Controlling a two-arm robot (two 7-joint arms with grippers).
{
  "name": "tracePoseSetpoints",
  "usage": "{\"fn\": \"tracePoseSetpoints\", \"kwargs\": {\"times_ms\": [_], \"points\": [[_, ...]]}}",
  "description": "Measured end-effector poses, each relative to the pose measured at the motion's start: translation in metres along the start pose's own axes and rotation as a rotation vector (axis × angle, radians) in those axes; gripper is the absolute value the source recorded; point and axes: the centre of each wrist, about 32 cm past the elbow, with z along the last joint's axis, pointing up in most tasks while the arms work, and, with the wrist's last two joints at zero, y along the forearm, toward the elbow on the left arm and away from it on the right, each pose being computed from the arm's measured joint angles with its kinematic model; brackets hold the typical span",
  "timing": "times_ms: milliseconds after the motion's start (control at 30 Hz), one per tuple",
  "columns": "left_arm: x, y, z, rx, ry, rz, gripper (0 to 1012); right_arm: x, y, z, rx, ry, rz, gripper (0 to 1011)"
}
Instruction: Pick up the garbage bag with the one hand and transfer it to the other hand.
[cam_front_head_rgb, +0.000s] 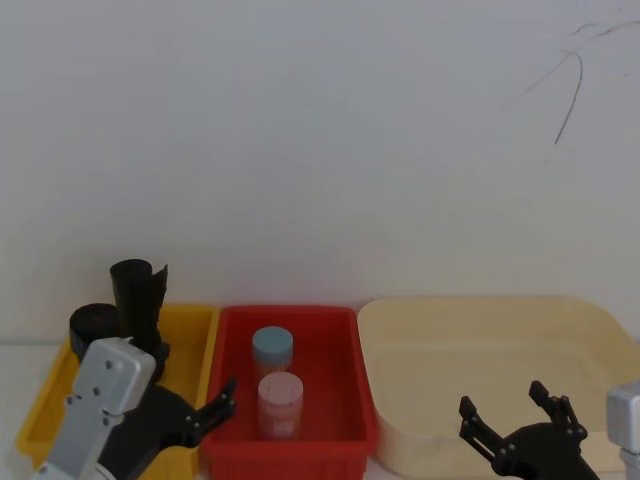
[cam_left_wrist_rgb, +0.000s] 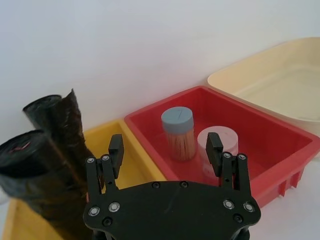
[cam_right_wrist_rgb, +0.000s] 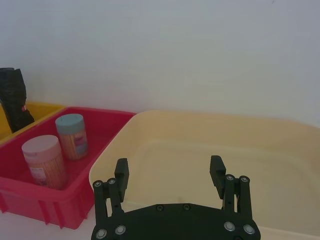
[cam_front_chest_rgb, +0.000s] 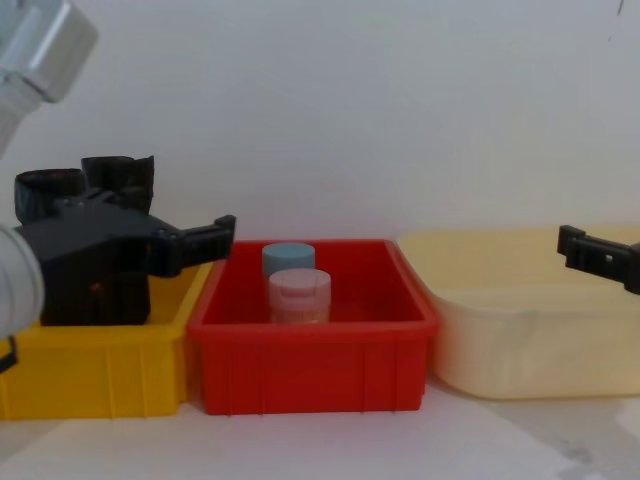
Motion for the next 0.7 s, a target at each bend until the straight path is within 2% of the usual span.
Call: {"fn": "tracePoseSetpoints", "kwargs": {"times_ms": [33, 233, 333, 433, 533, 700], "points": [[0.0, 0.0, 0.0, 0.0, 0.0, 0.0, 1000, 0.0, 0.0, 0.0, 0.0, 0.0, 0.0, 1000], [0.0093, 0.0152, 0.0028, 0.02, 0.019, 0.021, 1000, 0.0, 0.0, 0.0, 0.0, 0.0, 0.0, 1000], [0.0123, 0.0193, 0.0036, 0.028, 0.024, 0.031, 1000, 0.0, 0.0, 0.0, 0.0, 0.0, 0.0, 1000], [0.0183, 0.0262, 0.0044, 0.044, 0.029, 0.057, 1000, 0.0, 0.0, 0.0, 0.0, 0.0, 0.0, 1000], [0.0221, 0.0294, 0.0047, 0.055, 0.031, 0.076, 1001, 0.0, 0.0, 0.0, 0.0, 0.0, 0.0, 1000], [0.0315, 0.0361, 0.0041, 0.089, 0.034, 0.116, 1000, 0.0, 0.0, 0.0, 0.0, 0.0, 0.0, 1000]]}}
